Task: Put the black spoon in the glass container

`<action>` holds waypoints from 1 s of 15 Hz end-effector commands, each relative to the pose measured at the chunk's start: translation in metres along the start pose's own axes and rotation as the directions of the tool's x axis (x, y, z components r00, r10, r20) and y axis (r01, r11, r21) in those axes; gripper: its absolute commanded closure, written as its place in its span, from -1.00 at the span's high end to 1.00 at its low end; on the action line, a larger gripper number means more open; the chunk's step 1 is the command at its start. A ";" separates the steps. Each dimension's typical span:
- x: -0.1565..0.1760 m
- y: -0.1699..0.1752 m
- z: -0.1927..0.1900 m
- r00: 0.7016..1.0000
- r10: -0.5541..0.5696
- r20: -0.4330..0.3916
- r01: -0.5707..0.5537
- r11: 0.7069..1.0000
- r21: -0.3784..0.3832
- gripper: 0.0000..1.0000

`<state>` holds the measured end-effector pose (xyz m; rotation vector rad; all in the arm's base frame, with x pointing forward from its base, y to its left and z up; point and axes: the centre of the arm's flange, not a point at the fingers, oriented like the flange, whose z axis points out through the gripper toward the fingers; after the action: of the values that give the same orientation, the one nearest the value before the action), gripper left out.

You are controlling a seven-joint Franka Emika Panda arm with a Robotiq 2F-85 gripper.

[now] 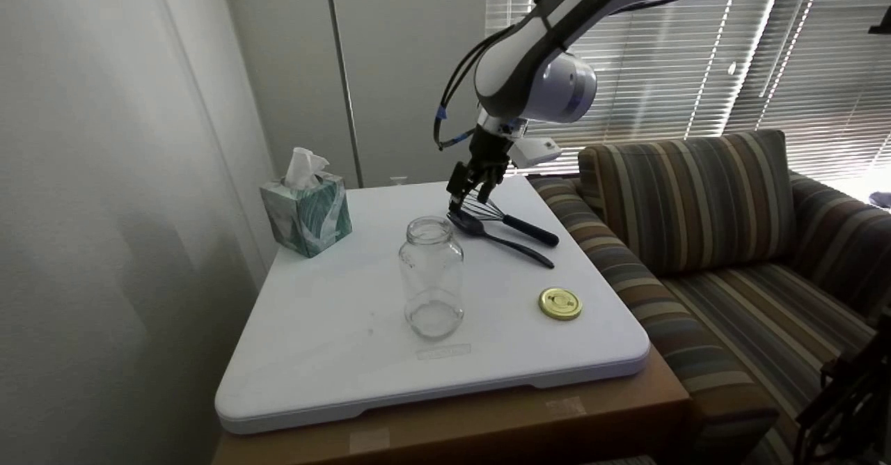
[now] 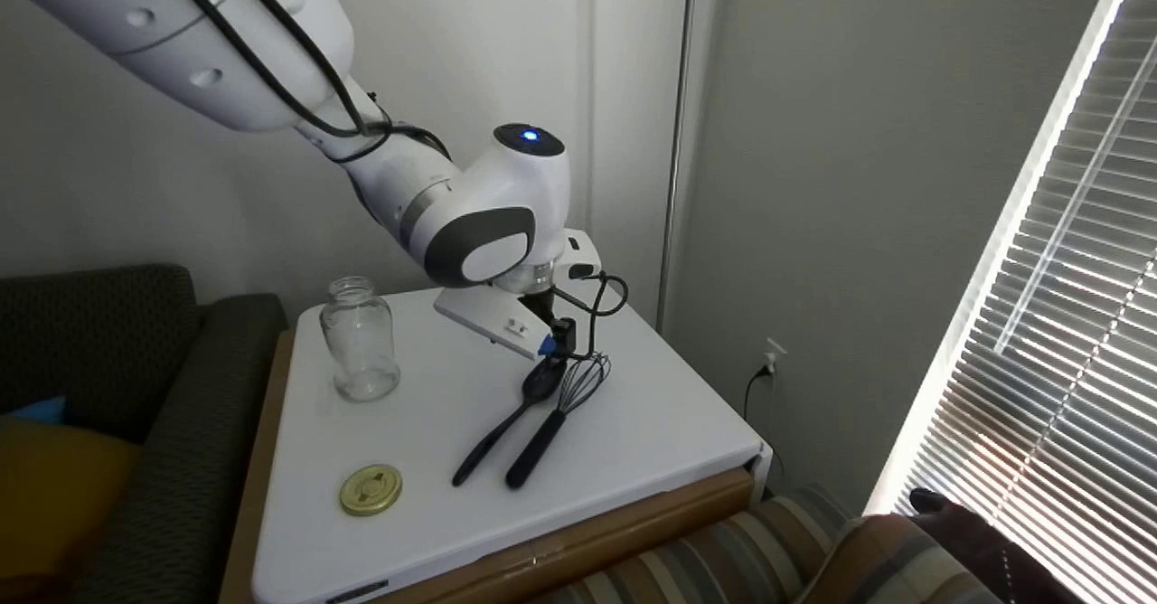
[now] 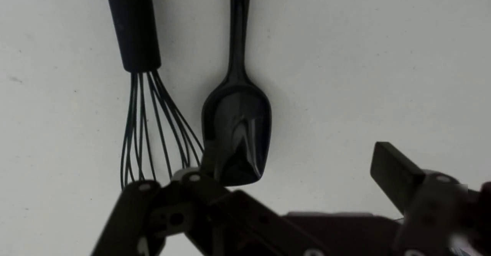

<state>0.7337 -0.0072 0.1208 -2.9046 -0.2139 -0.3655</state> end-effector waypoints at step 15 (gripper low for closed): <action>0.007 -0.043 0.031 0.971 -0.199 0.134 0.221 0.958 -0.182 1.00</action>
<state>0.7307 0.0461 0.1041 -3.0626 -0.4575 -0.2969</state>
